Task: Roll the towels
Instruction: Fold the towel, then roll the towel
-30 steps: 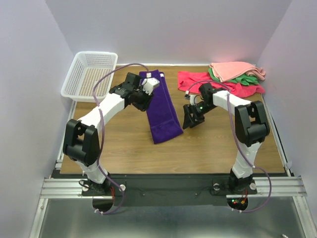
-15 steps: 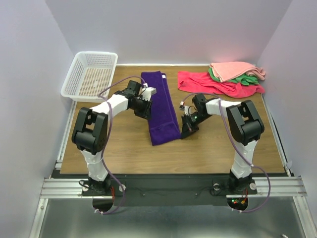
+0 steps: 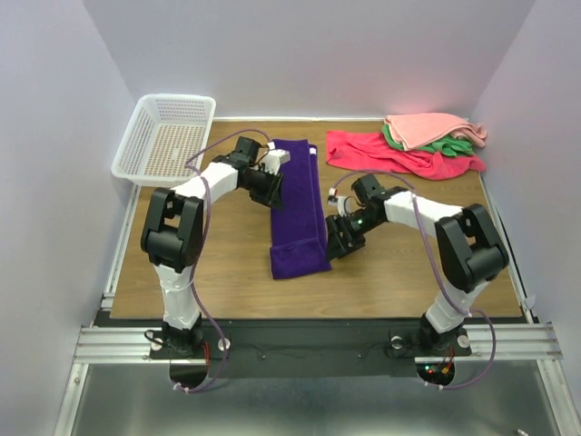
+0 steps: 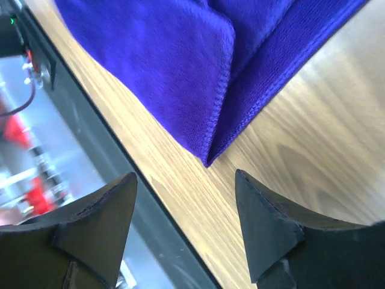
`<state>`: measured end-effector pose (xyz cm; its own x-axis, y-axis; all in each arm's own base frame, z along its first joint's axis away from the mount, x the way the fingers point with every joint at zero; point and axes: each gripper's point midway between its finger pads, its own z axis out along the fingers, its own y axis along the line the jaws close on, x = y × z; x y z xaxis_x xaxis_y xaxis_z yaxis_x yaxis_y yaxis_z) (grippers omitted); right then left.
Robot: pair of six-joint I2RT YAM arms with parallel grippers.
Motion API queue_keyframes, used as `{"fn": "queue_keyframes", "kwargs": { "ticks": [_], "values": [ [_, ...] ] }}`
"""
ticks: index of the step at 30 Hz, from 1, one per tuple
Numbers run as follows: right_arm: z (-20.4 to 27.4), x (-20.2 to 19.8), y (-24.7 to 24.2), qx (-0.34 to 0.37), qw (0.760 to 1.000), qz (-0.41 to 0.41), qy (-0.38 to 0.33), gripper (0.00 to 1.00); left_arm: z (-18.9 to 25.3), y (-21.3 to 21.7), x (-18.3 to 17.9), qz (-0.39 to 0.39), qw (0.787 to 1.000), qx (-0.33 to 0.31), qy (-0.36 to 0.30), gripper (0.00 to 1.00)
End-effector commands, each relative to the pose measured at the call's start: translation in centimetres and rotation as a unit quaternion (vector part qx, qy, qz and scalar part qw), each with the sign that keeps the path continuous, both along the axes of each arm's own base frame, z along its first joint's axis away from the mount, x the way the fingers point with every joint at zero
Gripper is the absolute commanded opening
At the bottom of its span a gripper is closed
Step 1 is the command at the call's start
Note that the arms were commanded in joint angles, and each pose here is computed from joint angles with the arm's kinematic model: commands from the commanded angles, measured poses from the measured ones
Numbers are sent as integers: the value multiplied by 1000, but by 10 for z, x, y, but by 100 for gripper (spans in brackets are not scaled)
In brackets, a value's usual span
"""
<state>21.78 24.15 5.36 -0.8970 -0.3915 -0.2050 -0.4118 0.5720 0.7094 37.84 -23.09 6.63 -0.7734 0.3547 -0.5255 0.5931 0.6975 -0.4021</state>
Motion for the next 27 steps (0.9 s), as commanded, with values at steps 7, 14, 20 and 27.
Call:
{"fn": "queue_keyframes", "kwargs": {
  "ticks": [7, 14, 20, 27],
  "values": [
    [63, 86, 2, -26, 976, 4, -217, 65, 100, 19, -55, -66, 991, -58, -99, 42],
    [46, 113, 27, -31, 972, 46, -227, 62, 109, 30, -63, -56, 991, -83, -87, 42],
    [36, 116, 45, -31, 971, 74, -227, 61, 103, 35, -59, -44, 992, -83, -79, 42],
    [21, 98, 56, -30, 973, 101, -205, 57, 89, 39, -57, -40, 994, -75, -65, 42]
  ]
}}
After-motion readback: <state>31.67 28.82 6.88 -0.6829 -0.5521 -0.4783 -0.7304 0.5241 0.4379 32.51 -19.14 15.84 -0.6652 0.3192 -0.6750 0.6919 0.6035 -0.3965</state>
